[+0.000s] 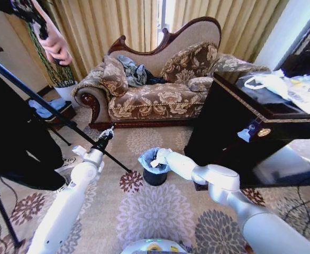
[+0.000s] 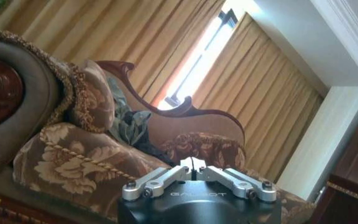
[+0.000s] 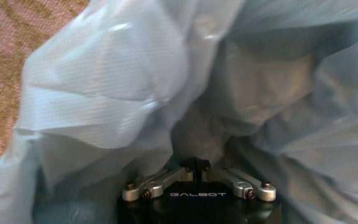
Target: Place a garbage bag over the trash bin.
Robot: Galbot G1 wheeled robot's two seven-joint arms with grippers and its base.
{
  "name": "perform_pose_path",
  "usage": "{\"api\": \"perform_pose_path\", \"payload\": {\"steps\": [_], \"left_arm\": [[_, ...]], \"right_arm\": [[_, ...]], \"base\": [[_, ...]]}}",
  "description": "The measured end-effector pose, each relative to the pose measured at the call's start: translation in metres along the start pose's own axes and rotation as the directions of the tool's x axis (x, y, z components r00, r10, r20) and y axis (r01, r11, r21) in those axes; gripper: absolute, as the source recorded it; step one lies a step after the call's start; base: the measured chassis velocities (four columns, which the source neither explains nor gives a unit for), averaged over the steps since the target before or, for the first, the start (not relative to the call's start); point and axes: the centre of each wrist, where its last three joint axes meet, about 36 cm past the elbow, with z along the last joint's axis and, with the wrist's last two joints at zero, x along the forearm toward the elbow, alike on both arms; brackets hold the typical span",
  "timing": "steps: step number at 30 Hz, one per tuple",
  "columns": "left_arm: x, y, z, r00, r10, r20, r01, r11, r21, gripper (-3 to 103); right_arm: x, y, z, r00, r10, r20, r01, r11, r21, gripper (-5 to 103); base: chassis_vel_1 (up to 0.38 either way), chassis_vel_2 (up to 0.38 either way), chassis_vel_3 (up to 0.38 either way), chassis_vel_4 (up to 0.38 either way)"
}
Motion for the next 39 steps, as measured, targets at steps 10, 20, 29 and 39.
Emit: {"api": "perform_pose_path", "payload": {"steps": [10, 20, 29, 39], "left_arm": [[0.005, 0.004, 0.008, 1.000, -0.020, -0.006, 0.020, 1.000, 0.014, 0], [0.012, -0.002, 0.016, 1.000, -0.016, -0.002, 0.016, 0.999, 0.041, 0], [0.016, 0.004, 0.014, 1.000, -0.023, -0.007, 0.023, 0.999, 0.030, 0], [0.006, 0.002, 0.014, 1.000, -0.015, 0.001, 0.014, 0.999, 0.043, 0]], "right_arm": [[-0.014, 0.006, -0.007, 0.999, -0.038, 0.026, 0.038, 0.999, -0.007, 0], [-0.026, 0.025, 0.028, 0.995, -0.097, -0.023, 0.097, 0.995, -0.033, 0], [-0.020, 0.011, 0.004, 0.997, -0.070, 0.041, 0.072, 0.997, -0.035, 0], [-0.019, 0.009, -0.001, 0.996, -0.061, 0.061, 0.064, 0.996, -0.061, 15]], "base": [[0.000, 0.000, 0.000, 0.000], [0.000, 0.000, 0.000, 0.000], [0.000, 0.000, 0.000, 0.000], [0.000, 0.000, 0.000, 0.000]]}}
